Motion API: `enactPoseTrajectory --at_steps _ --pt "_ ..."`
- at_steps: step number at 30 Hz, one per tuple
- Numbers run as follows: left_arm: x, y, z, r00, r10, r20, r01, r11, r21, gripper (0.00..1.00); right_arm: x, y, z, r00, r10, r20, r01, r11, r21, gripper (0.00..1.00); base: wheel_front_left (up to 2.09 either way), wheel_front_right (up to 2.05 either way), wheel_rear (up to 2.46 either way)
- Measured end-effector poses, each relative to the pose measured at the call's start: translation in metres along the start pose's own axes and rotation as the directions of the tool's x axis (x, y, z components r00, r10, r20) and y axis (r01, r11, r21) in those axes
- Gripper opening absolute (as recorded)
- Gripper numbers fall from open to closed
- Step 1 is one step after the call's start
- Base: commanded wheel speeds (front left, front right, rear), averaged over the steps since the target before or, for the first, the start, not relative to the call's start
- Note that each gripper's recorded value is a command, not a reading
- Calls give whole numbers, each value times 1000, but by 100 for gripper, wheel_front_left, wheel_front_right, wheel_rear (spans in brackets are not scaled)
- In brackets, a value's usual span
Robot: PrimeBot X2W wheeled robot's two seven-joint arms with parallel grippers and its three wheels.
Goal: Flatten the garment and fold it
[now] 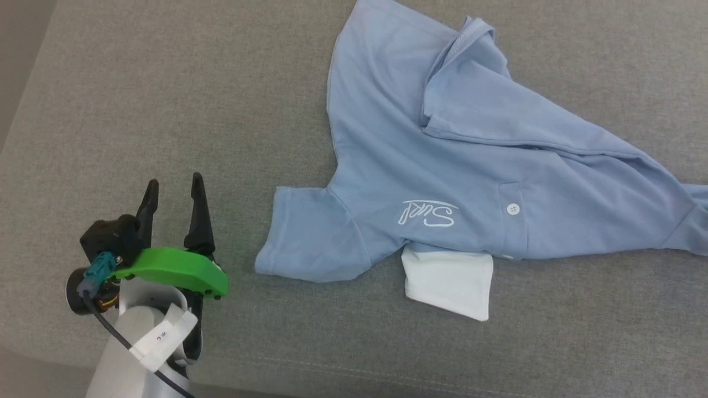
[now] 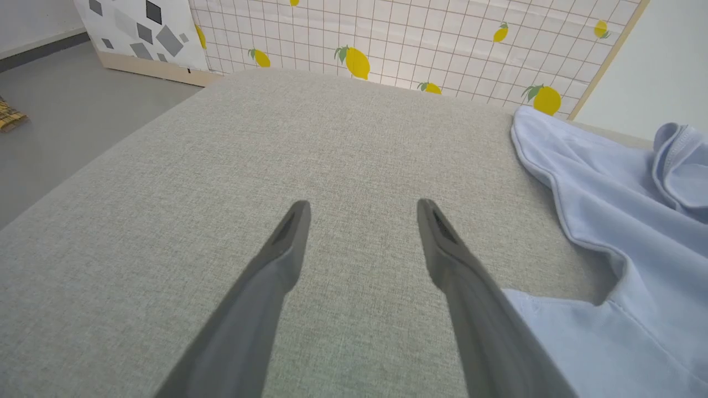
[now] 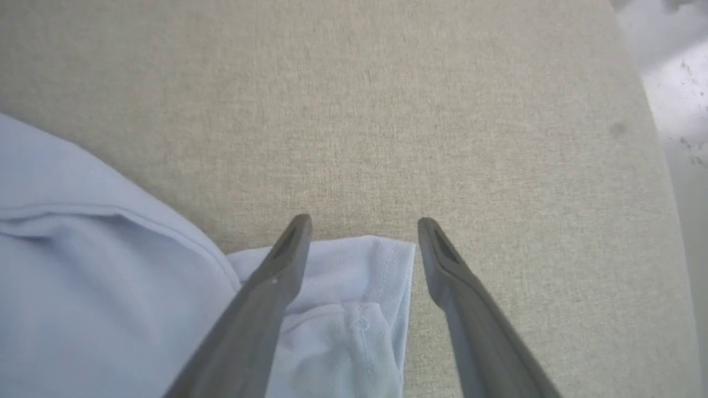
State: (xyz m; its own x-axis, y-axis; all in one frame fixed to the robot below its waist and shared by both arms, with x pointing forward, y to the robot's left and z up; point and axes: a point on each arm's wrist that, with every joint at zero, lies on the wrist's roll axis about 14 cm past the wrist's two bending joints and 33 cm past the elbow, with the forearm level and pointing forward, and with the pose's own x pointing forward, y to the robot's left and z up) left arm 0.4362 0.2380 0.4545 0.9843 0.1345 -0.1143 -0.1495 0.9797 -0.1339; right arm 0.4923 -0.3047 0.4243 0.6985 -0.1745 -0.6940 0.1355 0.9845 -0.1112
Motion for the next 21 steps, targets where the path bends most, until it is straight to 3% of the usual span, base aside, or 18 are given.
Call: enactPoseTrajectory --at_steps 3,6,12,17,21 --pt "-2 -1 4 1000 -4 4 4 1000 -10 100 -13 4 29 984 23 179 -36 997 69 100 0 0 0" --pt "-4 -4 9 1000 -12 6 12 999 -30 100 -27 9 38 960 37 278 -67 993 99 100 0 0 0" --pt "-11 -37 -3 986 -137 -98 133 990 -42 100 -44 6 14 953 36 302 -77 989 125 100 0 0 0" --pt "-2 -75 -28 903 -255 -346 265 964 -17 100 -53 3 10 951 31 309 -72 990 123 100 0 0 0" --pt "4 -79 -49 798 -211 -564 295 953 62 100 -55 2 9 951 29 309 -69 991 118 100 0 0 0"
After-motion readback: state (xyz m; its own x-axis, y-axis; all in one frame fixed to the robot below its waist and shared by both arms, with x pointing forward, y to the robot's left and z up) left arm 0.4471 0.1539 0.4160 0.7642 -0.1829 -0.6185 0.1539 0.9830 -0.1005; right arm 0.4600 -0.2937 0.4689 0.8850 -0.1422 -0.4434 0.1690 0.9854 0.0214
